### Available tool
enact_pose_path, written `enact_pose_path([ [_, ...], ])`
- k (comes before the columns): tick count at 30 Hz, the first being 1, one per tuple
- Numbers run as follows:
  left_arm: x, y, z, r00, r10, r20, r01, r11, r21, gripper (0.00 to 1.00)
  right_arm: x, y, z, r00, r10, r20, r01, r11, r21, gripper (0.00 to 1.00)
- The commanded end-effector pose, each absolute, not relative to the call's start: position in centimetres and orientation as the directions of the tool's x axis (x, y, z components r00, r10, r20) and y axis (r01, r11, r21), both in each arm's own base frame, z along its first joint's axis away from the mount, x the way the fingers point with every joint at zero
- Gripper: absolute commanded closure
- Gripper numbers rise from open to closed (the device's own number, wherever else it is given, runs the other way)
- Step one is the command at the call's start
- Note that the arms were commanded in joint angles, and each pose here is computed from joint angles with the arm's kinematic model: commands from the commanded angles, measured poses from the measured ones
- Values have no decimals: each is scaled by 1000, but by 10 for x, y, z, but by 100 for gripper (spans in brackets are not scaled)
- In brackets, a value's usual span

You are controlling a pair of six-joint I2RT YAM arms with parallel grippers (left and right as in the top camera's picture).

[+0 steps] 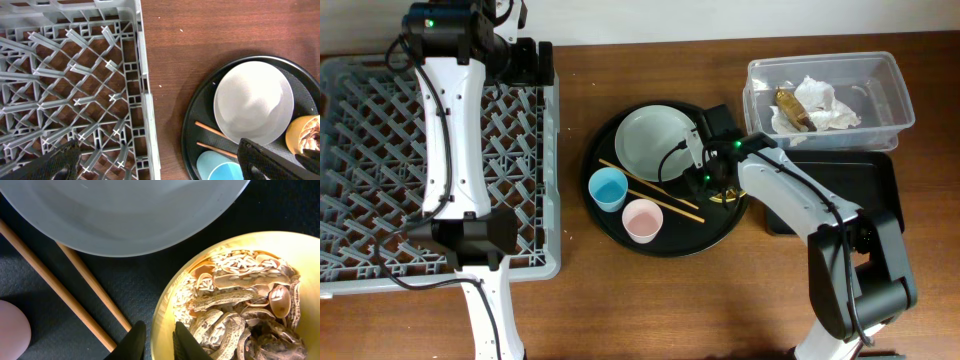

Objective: Sort waste into correct bins and load items into the dishwasher rack
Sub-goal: 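Lift the yellow bowl with the right gripper over the black tray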

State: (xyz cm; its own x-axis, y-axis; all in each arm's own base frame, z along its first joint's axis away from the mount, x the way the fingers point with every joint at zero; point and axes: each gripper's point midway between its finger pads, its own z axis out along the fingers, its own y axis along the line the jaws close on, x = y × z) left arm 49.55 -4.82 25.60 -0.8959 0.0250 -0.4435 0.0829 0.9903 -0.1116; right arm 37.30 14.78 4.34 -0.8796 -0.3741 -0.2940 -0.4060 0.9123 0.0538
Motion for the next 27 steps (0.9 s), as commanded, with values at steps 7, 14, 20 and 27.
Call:
enact_pose_path([
  [7, 497, -47, 251, -902, 15, -431, 70, 991, -113, 1, 365, 149, 24, -898, -369, -241, -395, 916, 68, 78],
  [14, 497, -47, 250, -902, 15, -431, 70, 991, -113, 1, 365, 149, 21, -899, -369, -237, -394, 917, 68, 82],
  [20, 497, -47, 250, -902, 15, -431, 70, 991, -113, 1, 372, 150, 51, -917, -308, -253, -337, 938, 79, 96],
  [27, 497, -47, 251, -902, 15, -431, 70, 991, -113, 1, 377, 151, 128, -934, -248, -258, -282, 954, 103, 96],
])
